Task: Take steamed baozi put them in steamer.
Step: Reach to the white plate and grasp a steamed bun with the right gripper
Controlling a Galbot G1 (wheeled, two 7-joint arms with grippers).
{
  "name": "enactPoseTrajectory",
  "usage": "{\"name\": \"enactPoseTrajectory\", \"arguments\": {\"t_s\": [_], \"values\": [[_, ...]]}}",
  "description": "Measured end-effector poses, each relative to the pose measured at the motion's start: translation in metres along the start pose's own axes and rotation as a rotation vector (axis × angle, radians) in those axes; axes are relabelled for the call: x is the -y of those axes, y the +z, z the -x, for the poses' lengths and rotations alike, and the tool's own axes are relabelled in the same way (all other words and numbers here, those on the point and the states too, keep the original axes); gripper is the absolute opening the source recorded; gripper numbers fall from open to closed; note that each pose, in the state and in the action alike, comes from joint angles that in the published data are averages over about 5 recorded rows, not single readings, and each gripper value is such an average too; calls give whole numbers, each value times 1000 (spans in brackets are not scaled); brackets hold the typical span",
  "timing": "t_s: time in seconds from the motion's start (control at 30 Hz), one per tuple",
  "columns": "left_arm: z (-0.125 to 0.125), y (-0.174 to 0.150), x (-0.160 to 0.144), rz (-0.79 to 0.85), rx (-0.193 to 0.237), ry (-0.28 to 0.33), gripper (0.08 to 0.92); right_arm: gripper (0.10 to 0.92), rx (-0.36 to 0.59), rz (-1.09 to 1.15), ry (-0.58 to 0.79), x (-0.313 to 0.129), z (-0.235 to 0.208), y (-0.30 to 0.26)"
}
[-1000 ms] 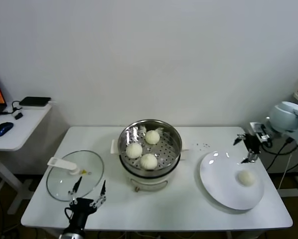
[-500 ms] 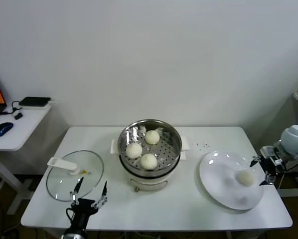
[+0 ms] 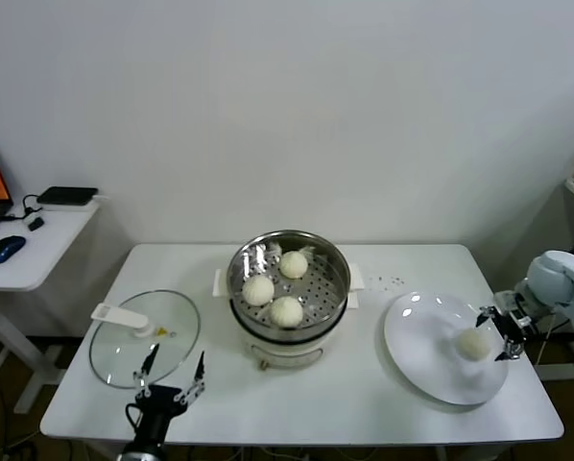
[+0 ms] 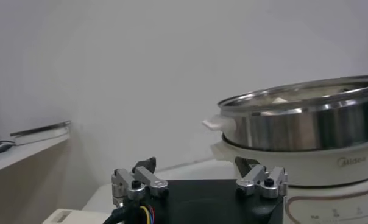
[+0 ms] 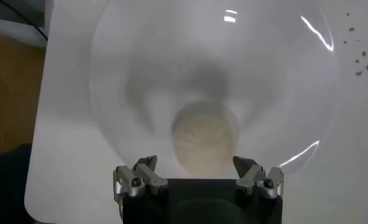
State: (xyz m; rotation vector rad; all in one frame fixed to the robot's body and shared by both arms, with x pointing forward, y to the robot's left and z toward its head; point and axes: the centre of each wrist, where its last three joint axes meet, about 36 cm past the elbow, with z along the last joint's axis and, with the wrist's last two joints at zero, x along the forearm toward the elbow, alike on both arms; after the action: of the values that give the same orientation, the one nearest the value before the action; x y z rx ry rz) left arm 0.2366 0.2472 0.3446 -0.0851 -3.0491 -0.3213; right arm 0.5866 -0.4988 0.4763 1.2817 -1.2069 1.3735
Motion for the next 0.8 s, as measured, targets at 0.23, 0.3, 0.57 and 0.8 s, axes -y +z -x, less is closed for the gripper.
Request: {"name": "enactPoseTrajectory", "arguments": {"t_s": [0.23, 0.3, 0.57, 0.8], "values": [[0, 2, -1, 1, -5, -2, 823, 823, 0, -7, 11, 8, 8, -5], [-1, 2, -1, 2, -6, -3, 823, 823, 0, -9, 14, 11, 9, -6], [-1, 5, -2, 2, -12, -6, 823, 823, -1, -17, 6, 15, 19, -11], [1, 5, -2, 2, -11, -7, 823, 823, -6, -18, -9, 15, 24, -12]]}}
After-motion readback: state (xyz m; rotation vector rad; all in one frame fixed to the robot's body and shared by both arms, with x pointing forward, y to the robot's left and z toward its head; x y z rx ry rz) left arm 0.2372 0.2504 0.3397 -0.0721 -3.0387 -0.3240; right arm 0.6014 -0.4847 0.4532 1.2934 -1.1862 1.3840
